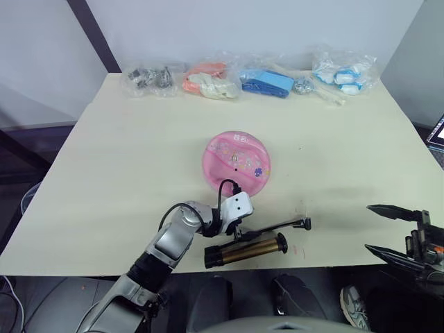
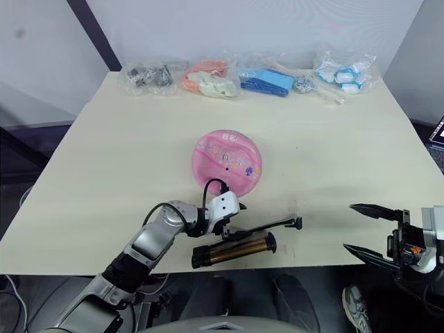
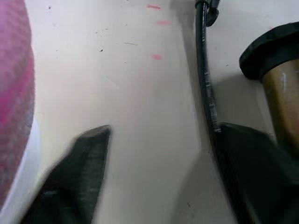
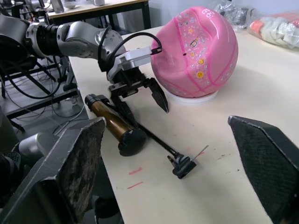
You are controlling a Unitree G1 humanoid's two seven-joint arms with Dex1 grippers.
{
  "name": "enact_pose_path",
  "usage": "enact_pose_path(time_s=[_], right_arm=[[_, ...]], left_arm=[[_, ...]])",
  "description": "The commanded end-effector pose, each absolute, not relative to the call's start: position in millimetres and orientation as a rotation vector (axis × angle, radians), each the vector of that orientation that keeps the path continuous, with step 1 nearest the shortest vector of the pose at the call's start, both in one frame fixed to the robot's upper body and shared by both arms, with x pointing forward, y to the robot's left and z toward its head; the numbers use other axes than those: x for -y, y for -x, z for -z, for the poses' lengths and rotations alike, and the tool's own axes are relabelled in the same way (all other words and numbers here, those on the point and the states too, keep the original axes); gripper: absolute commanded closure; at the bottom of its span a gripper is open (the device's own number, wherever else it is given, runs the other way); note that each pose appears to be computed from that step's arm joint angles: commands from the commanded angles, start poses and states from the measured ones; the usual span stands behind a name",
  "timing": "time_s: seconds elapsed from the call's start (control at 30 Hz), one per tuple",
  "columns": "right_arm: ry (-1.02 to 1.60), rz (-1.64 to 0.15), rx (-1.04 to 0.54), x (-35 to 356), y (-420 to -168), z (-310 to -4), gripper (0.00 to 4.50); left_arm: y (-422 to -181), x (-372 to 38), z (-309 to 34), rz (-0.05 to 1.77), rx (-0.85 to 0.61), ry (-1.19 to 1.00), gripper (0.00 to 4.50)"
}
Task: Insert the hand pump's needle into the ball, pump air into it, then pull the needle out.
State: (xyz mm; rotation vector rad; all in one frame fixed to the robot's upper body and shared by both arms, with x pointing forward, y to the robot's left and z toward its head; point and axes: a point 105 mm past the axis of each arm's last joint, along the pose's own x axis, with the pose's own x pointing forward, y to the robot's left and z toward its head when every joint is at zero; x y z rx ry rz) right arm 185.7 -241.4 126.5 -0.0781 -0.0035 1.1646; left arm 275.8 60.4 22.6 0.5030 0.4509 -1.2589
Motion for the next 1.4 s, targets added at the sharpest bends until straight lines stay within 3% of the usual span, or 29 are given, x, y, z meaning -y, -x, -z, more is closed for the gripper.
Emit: enact_pose_path(time_s=[0.03,0.17,0.2,0.53,0.67,1.03,1.4], right_arm=[[0.109,-1.163,0.037,242,-184,-136,0.0],[0.104,-1.154,0.036,242,-184,-135,0.0],[0.101,-1.152,0.035,242,-183,-135,0.0],[0.015,-1.028,0.049,230,-185,-129,0.0],[-0.082,-0.868,0.081,224,-195,-129,0.0],[-0.481,-0.567,-0.03,200,-213,-120,0.0],[-0.591,-0.563,-0.199,180,-217,-107,0.0]], left_arm=[[-264,-51,-15,1.319,-0.478,-0.495,2.47],[-257,-46,-21,1.376,-0.448,-0.462,4.37],[-256,-46,-22,1.384,-0.44,-0.462,4.45],[-256,-34,-48,1.415,-0.263,-0.295,4.45],[-259,-33,-56,1.399,-0.206,-0.24,4.45],[-262,-29,-62,1.409,-0.151,-0.181,4.45],[-259,-25,-63,1.415,-0.14,-0.166,4.45]])
